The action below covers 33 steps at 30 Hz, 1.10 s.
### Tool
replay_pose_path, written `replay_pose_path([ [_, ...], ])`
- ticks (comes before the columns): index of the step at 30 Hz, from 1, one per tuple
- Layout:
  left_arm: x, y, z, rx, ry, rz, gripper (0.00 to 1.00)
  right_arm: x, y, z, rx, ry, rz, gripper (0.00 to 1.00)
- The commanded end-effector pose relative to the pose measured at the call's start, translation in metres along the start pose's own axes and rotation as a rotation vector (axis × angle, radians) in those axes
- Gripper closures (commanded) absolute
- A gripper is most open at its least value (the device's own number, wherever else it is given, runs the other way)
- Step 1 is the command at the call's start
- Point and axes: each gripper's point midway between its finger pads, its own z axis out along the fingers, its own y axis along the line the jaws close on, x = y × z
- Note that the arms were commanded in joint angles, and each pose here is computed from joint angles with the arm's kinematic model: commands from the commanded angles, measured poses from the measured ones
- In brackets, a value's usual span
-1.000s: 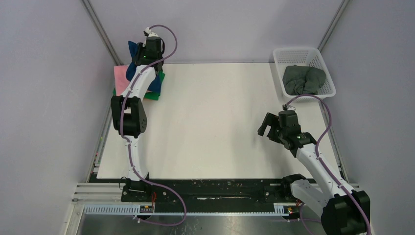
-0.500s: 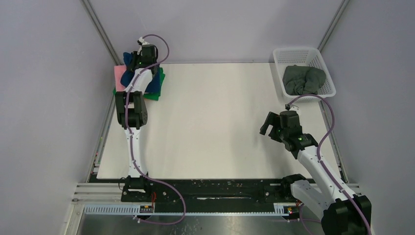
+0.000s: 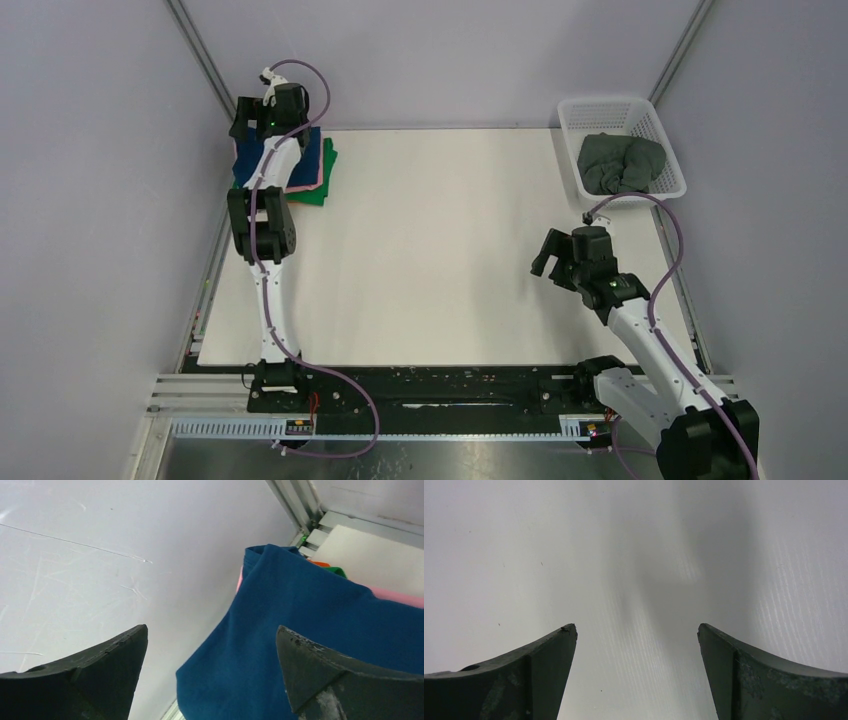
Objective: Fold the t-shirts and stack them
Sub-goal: Put the neatly folded tshirt into the corner of the board with the left arm, then reset both arms
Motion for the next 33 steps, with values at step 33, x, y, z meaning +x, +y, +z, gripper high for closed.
replay_pose_path([
  [33, 0.182, 0.038, -0.365, 0.969, 0.089, -0.642, 0.01, -0.016, -0.012, -0.018, 0.009, -0.163, 0.051, 0.0],
])
